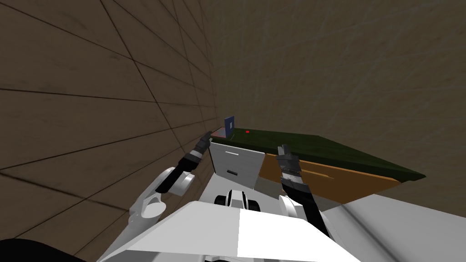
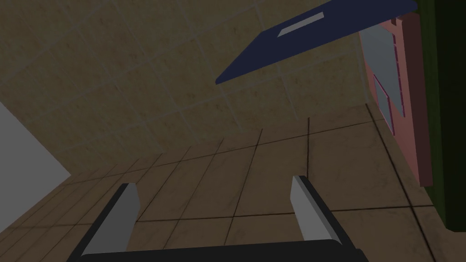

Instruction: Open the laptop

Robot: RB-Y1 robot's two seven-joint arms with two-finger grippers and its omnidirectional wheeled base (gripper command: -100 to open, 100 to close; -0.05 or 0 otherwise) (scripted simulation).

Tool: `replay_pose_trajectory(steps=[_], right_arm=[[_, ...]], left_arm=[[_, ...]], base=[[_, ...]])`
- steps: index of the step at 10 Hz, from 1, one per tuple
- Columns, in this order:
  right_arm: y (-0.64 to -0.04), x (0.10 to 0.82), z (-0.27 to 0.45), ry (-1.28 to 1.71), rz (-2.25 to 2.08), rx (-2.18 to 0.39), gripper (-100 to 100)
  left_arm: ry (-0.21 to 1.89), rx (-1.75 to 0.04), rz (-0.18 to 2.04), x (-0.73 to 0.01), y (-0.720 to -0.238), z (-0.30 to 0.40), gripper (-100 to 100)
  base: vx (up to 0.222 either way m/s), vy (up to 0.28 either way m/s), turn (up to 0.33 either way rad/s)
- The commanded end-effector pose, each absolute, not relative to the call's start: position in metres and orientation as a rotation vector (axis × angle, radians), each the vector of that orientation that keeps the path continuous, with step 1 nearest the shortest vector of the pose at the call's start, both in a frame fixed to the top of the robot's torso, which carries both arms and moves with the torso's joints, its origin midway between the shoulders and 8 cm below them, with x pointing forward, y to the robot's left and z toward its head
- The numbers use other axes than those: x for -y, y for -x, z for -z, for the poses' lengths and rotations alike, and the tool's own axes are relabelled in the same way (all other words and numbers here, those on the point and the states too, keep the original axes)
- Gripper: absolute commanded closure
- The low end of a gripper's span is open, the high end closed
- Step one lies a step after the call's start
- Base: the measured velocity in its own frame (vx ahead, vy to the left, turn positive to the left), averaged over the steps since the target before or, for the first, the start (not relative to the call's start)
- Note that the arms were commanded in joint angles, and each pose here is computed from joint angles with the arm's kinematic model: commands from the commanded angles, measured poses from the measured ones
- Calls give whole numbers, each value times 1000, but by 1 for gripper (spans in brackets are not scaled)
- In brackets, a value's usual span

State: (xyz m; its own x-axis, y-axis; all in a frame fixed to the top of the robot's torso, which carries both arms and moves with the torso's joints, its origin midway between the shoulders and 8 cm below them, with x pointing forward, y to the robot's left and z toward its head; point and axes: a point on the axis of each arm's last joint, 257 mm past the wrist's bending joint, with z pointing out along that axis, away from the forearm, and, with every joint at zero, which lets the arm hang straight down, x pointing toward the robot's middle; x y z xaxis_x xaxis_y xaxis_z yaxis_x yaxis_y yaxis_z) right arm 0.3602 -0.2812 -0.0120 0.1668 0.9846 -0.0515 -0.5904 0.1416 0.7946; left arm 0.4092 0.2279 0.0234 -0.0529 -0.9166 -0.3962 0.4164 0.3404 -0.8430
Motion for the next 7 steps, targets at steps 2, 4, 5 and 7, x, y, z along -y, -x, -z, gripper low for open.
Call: replay_pose_trajectory(steps=[2, 4, 5, 7], right_arm=[[-360, 281, 12, -724, -1272, -680, 0], [-360, 281, 12, -724, -1272, -680, 0], [-360, 281, 12, -724, -1272, -680, 0], [-360, 281, 12, -724, -1272, -680, 0]], left_arm=[[585, -1227, 1137, -232, -422, -13, -100], [595, -1258, 1112, -235, -428, -9, -100], [602, -1262, 1107, -236, -428, -7, -100], [615, -1294, 1078, -240, -434, -2, -100]], base=[[40, -5, -56], [39, -5, -52], [35, -7, -44], [44, -3, -63]])
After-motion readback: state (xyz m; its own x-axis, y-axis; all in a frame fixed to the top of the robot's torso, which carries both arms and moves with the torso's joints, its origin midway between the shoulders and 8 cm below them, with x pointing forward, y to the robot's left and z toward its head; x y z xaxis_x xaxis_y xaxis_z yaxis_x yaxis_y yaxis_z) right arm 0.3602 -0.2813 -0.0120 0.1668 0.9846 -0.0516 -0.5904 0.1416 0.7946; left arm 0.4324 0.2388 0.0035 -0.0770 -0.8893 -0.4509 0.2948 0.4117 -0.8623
